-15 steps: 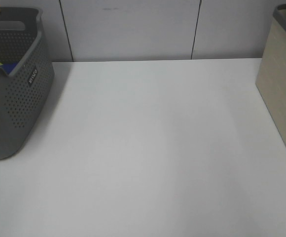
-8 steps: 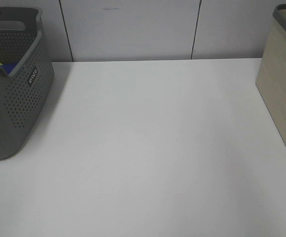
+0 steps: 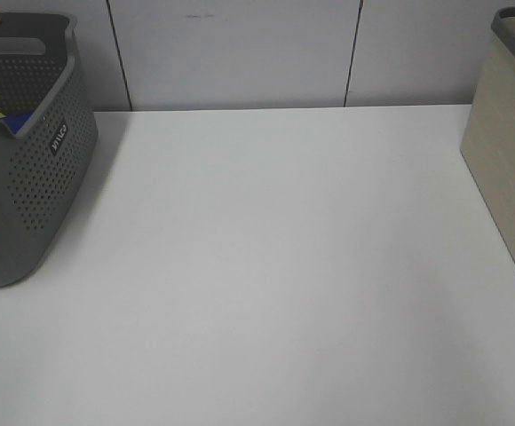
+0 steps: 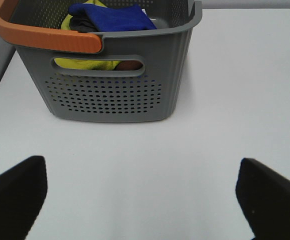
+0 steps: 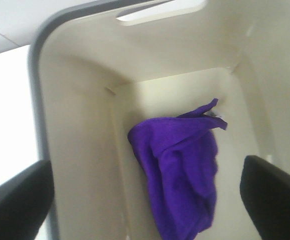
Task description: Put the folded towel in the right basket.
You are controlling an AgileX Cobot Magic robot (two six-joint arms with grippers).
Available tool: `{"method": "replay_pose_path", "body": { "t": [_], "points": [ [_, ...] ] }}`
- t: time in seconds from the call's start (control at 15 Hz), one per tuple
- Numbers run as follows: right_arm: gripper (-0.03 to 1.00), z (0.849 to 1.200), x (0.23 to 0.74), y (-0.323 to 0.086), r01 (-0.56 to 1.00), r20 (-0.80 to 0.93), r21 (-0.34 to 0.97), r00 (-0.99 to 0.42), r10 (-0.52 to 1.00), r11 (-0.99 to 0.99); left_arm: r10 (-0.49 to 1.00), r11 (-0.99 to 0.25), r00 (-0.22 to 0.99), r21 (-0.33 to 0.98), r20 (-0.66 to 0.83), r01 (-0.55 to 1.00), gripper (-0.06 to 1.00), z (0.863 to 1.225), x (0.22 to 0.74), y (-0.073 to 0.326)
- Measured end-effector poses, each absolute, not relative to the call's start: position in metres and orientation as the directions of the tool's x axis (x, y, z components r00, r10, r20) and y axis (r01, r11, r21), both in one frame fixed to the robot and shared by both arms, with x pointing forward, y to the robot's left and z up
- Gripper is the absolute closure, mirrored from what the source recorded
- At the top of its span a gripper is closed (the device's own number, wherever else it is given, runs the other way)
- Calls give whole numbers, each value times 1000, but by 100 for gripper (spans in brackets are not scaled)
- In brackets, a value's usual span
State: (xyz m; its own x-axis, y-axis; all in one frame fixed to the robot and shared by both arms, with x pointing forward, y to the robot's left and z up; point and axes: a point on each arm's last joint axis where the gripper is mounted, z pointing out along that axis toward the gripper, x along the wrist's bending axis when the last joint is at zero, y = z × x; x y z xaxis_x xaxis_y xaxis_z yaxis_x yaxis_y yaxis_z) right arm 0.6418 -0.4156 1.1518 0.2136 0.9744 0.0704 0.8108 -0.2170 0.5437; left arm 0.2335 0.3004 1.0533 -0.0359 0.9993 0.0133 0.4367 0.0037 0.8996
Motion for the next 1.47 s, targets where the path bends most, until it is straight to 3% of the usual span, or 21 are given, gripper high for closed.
{"method": "replay_pose_path", "body": {
  "t": [0.2,0.4,0.53,0.67,0.73,1.07,1.27,1.47],
  "points": [
    [0,1159,648,-378,803,130,572,110,985,-165,999,4,-36,900,13,437,-5,1053,234,300],
    [0,1196,627,-329,771,47,636,7,999,-35,999,4,-36,900,13,437,-5,1053,234,300],
    [0,1229,583,-311,722,25,692,-32,999,6,999,4,-36,900,13,437,-5,1053,234,300],
    [0,1267,485,-300,634,9,773,-52,999,26,999,4,-36,900,13,437,-5,1053,234,300],
    [0,1266,443,-301,616,-4,788,-24,1000,18,999,4,-36,900,13,437,-5,1053,234,300],
    [0,1183,264,-302,522,-4,852,67,998,-31,999,4,-36,900,13,437,-5,1053,234,300],
    [0,1114,212,-298,456,32,888,46,998,-50,999,4,-36,900,13,437,-5,1053,234,300],
    [0,1073,210,-294,484,13,875,-11,1000,-6,999,4,-36,900,13,437,-5,1053,234,300]
  ]
}}
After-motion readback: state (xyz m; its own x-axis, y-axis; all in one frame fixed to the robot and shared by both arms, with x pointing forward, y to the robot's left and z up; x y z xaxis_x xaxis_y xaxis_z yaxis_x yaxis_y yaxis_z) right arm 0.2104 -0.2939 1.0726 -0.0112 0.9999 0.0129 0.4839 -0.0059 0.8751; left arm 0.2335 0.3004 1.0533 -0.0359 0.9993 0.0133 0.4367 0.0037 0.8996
